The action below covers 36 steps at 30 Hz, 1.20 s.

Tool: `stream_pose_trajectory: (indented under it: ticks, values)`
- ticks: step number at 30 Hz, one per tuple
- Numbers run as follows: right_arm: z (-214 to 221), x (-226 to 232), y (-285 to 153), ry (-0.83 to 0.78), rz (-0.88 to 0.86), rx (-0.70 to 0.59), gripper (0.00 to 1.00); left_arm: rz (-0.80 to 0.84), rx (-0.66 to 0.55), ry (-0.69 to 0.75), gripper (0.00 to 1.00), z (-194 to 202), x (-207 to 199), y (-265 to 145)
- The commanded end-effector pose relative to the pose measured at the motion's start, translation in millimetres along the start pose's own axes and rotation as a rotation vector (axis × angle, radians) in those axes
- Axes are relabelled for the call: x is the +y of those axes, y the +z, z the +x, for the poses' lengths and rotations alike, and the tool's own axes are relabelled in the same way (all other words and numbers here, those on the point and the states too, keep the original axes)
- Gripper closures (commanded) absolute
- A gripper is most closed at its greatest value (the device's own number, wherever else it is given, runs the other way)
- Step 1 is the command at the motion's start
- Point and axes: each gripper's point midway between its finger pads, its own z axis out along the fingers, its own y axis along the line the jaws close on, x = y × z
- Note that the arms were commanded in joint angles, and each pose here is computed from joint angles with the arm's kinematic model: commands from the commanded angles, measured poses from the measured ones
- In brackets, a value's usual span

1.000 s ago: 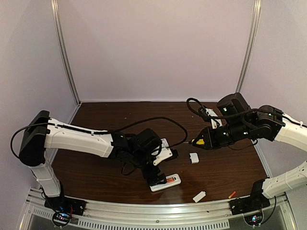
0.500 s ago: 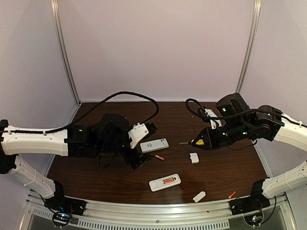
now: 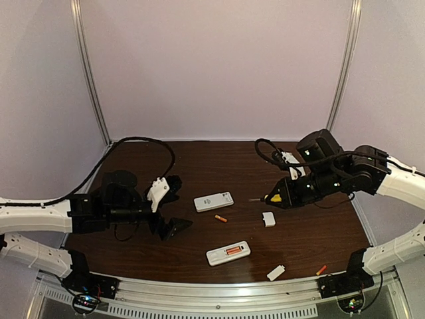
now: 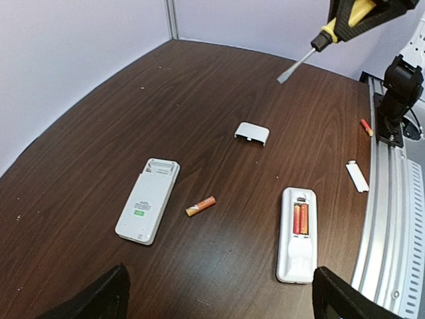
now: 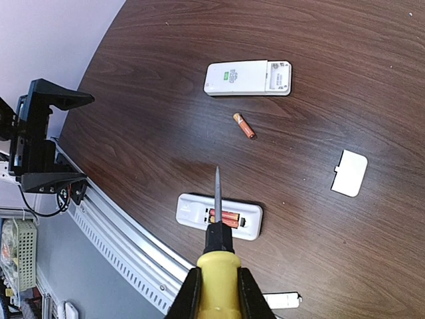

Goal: Unload the batteries from the remote control
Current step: Pick up the remote control without the battery cover from the center of the board.

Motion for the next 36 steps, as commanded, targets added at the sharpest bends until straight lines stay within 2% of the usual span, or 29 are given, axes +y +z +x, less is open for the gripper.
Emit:
stream_pose_trajectory:
  ticks: [1,11,36]
  values:
    - [-6.7,1.4,-9.1,0.007,0.009,-0.009,1.00,0.131,-0.097,0.004,0.02,-1.3,-16.2,-1.0]
    - [-3.1,-2.0,-13.6,0.022,0.032,0.013,1.00,0.249,-0.160,0.121,0.03,45.0,-37.3,-0.5]
    - [-6.1,-2.8,-17.9,0.111,0.017,-0.030,1.00,0.424,-0.230,0.214,0.04,63.4,-64.6,35.3]
